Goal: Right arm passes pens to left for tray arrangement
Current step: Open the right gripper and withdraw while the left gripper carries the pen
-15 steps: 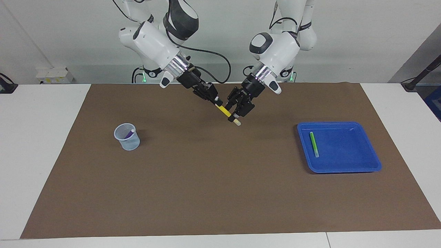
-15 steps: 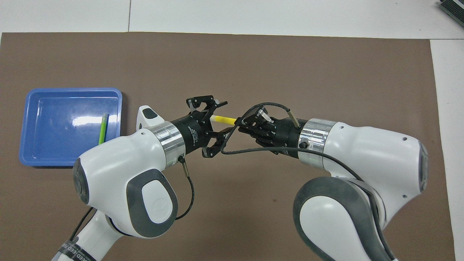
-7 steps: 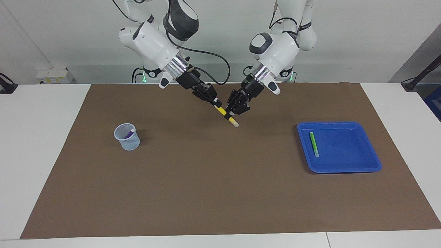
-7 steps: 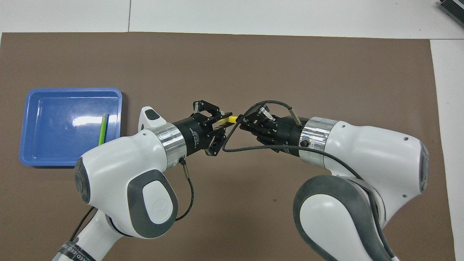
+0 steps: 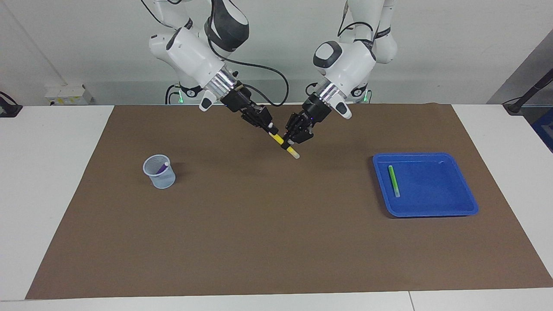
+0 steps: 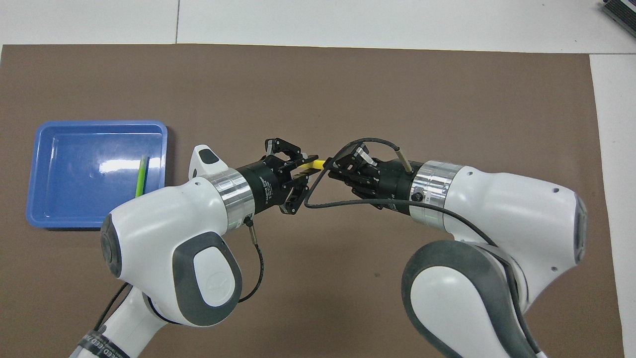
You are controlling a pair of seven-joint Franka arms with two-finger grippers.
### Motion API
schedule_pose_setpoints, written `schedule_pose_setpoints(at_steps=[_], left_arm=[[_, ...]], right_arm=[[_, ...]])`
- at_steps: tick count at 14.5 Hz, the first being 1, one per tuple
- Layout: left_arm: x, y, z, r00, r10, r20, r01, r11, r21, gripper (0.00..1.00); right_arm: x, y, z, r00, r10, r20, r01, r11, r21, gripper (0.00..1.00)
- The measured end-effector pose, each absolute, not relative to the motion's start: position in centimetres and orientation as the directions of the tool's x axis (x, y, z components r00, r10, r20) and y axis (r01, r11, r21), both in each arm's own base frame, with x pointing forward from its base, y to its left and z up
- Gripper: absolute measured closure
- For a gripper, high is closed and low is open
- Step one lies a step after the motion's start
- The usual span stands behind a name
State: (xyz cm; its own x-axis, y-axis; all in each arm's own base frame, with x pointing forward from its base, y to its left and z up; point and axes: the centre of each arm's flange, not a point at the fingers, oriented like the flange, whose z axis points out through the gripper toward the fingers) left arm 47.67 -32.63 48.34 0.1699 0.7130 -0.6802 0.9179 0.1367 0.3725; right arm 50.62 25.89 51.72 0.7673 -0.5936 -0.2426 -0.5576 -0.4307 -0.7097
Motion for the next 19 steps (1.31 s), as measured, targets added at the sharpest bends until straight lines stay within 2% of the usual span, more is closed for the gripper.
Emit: schedule_pose_setpoints(at_steps=[2, 3, 5, 10, 15, 19], left_arm=[[47.7, -32.5, 48.4, 0.175, 0.711, -0.681, 0.92, 0.128, 0.371, 0.81], [47.6, -32.6, 48.5, 0.178, 0.708, -0.683, 0.923, 0.12, 0.365, 0.81], [47.4, -32.7, 48.8, 0.188, 0.703, -0.685, 0.926, 0.105, 0.363, 0.81], [47.7, -31.9, 48.9, 0.231, 0.702, -0.673, 0.923, 0.06, 0.38, 0.81], [49.5, -27.4, 48.5, 0.396, 0.675, -0.622, 0.896, -0.137, 0.422, 0.81], [50.6, -22.7, 48.8, 0.551, 0.645, -0.529, 0.828, -0.348, 0.439, 0.81]], right_arm=[[50.7, 25.8, 51.7, 0.766, -0.595, -0.244, -0.56, -0.429, -0.709, 0.81], [50.7, 25.7, 51.7, 0.764, -0.597, -0.244, -0.56, -0.427, -0.709, 0.73], [50.8, 25.5, 51.8, 0.772, -0.59, -0.237, -0.554, -0.442, -0.705, 0.52], [52.0, 21.6, 53.3, 0.888, -0.451, -0.092, -0.425, -0.725, -0.542, 0.0], [52.8, 14.6, 52.1, 0.985, -0.168, 0.028, -0.149, -0.931, -0.333, 0.0], [52.8, 12.4, 51.5, 0.995, 0.045, 0.094, 0.056, -0.991, -0.123, 0.0]])
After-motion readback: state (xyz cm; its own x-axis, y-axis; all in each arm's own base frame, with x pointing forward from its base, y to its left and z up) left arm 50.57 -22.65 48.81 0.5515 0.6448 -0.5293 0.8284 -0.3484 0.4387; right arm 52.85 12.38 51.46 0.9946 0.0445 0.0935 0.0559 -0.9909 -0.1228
